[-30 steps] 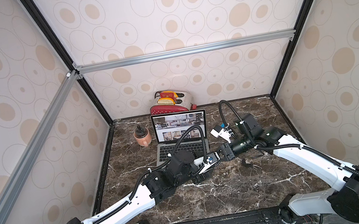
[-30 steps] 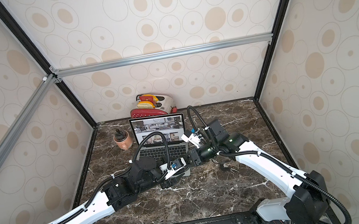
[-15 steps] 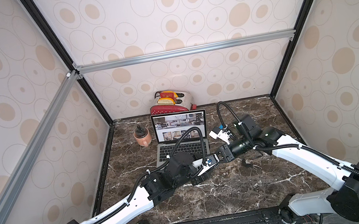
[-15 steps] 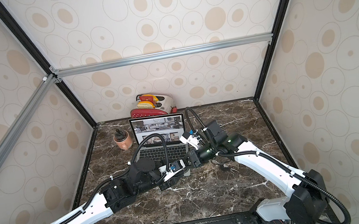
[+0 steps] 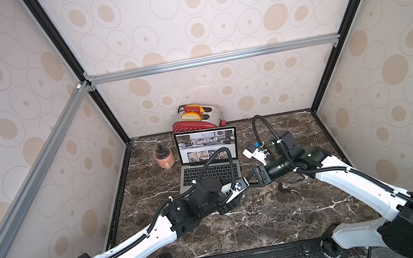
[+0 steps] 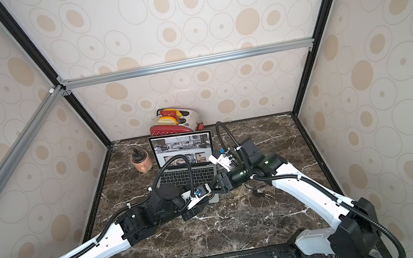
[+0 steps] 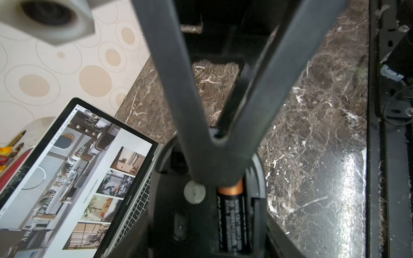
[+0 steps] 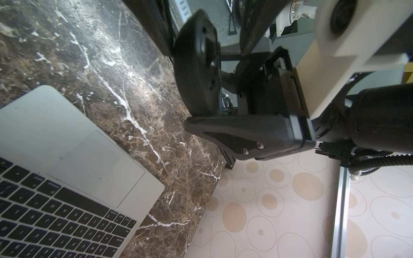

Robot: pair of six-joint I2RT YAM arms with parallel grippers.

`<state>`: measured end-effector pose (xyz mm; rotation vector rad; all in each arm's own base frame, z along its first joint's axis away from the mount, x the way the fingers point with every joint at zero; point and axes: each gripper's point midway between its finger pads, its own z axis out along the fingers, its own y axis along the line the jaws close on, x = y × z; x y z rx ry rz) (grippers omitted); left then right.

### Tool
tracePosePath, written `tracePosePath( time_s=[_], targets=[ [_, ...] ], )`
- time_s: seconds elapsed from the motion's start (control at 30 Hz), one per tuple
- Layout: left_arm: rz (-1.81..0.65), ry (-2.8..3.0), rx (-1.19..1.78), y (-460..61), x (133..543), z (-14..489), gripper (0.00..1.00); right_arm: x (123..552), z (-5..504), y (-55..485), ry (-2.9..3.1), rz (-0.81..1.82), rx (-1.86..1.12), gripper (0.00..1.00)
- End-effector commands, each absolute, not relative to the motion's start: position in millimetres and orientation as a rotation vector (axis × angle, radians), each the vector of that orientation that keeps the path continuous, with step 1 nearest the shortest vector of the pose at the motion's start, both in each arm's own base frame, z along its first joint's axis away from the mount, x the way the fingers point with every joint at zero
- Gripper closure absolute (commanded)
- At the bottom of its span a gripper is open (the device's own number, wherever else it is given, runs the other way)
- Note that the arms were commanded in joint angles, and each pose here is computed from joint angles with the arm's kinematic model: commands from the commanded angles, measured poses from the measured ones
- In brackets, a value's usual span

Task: Insert the wireless mouse receiver into the laptop
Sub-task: Pick up the mouse from the center of the board.

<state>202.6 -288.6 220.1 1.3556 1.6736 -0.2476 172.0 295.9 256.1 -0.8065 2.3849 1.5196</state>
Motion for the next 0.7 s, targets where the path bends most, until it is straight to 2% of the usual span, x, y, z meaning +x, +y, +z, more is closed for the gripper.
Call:
tracePosePath(
  time_s=[0.0, 0.13, 0.3, 0.43, 0.5, 0.6, 0.67],
  targets=[
    [-0.239, 1.695, 1.289, -282.3, 207.3, 223.8, 1.0, 171.2, 256.5, 291.3, 2.365, 1.511, -0.791, 0.46],
    [-0.26, 1.688, 1.207, -282.5, 211.5, 224.7, 1.0, 172.6, 252.3, 283.3, 2.382, 1.466, -0.76, 0.45],
    [-0.344, 1.605, 1.08, -286.6, 212.8, 227.0, 1.0, 191.1, 227.1, 237.5, 2.518, 1.103, -0.58, 0.46],
    [-0.373, 1.553, 1.065, -294.1, 212.6, 224.0, 1.0, 197.0, 215.6, 218.9, 2.55, 0.943, -0.523, 0.49],
    [-0.374, 1.523, 1.058, -295.2, 212.4, 223.6, 1.0, 204.4, 192.8, 190.5, 2.636, 0.693, -0.451, 0.52],
    [-0.366, 1.515, 1.026, -294.4, 216.0, 223.6, 1.0, 209.1, 158.7, 134.5, 2.79, 0.235, -0.305, 0.53],
    [-0.367, 1.525, 1.037, -296.3, 216.3, 219.0, 1.0, 209.0, 145.1, 115.5, 2.863, 0.061, -0.253, 0.53]
  ],
)
